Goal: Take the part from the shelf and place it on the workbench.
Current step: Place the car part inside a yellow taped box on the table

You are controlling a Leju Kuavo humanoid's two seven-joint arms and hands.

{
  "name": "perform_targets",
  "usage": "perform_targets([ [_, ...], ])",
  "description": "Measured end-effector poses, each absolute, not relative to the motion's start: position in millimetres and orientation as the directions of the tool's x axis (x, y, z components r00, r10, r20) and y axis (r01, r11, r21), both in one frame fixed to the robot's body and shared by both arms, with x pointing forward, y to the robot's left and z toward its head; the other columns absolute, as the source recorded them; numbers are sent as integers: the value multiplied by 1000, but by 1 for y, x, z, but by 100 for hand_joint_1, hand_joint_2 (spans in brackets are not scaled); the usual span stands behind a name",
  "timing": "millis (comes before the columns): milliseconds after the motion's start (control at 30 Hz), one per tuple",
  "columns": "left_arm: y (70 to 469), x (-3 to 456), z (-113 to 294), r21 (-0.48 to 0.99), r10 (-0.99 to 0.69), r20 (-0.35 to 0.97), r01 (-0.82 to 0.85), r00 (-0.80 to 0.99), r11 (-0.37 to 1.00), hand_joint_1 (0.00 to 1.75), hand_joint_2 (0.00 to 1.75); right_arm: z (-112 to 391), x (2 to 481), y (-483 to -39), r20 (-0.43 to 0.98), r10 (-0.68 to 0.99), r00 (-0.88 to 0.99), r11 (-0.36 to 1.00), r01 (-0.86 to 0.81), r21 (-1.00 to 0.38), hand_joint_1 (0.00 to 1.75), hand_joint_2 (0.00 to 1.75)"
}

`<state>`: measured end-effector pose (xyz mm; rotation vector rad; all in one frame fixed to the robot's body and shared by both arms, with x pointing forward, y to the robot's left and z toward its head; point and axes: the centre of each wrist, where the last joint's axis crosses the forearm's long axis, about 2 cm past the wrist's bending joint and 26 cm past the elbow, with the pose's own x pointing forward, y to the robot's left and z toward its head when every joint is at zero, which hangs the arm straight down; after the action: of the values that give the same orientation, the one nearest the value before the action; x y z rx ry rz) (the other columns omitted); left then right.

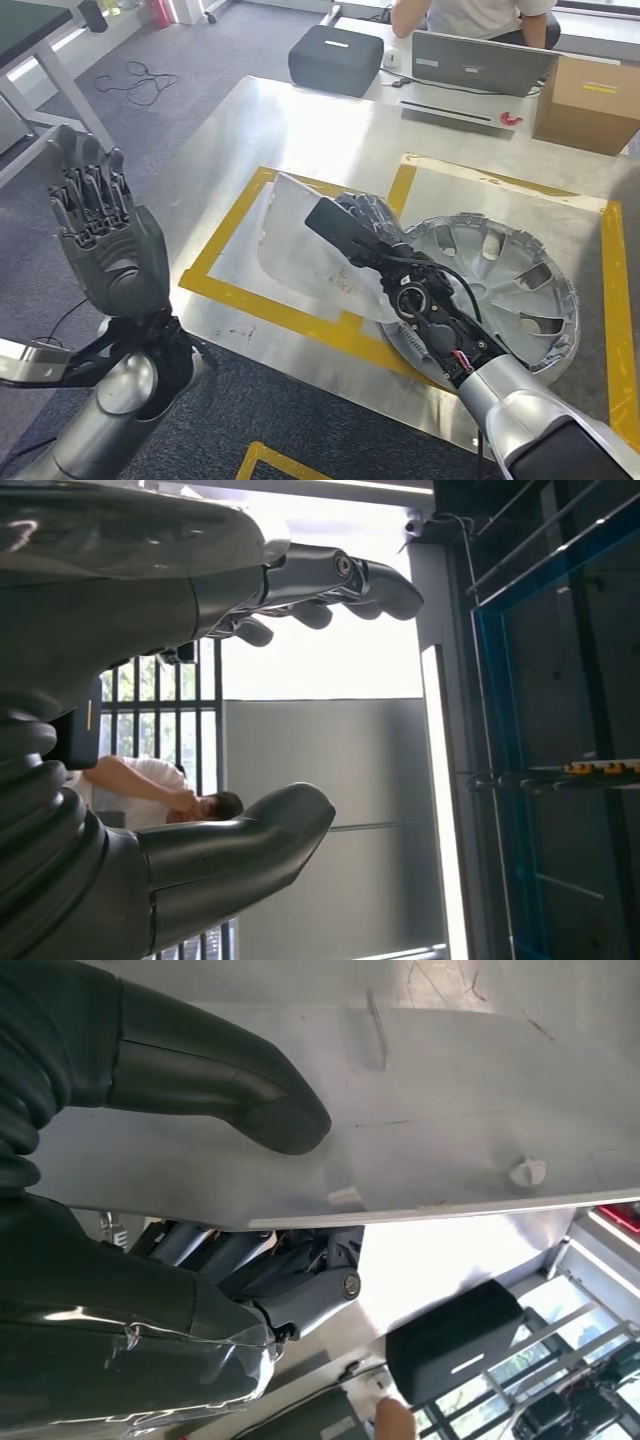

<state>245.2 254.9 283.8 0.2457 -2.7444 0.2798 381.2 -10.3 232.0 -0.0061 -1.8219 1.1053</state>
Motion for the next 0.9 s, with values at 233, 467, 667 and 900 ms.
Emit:
perform_targets([
  [233, 249, 251, 287, -173, -90, 370, -164, -924, 971, 0, 175, 228, 382, -12, 684, 488, -543, 621, -335, -709, 0, 0],
  [467, 242, 258, 289, -182, -51, 359, -124, -932, 975, 0, 175, 229, 385, -14, 664, 507, -549, 632, -287, -720, 0, 0],
  [667, 238, 262, 287, -182, -35, 355, -105, -934, 978, 0, 175, 227, 387, -16, 655, 518, -550, 624, -281, -729, 0, 0],
  [900, 233, 265, 285, -168, -25, 357, -90, -934, 982, 0, 175, 225, 389, -18, 648, 527, -551, 617, -276, -737, 0, 0],
])
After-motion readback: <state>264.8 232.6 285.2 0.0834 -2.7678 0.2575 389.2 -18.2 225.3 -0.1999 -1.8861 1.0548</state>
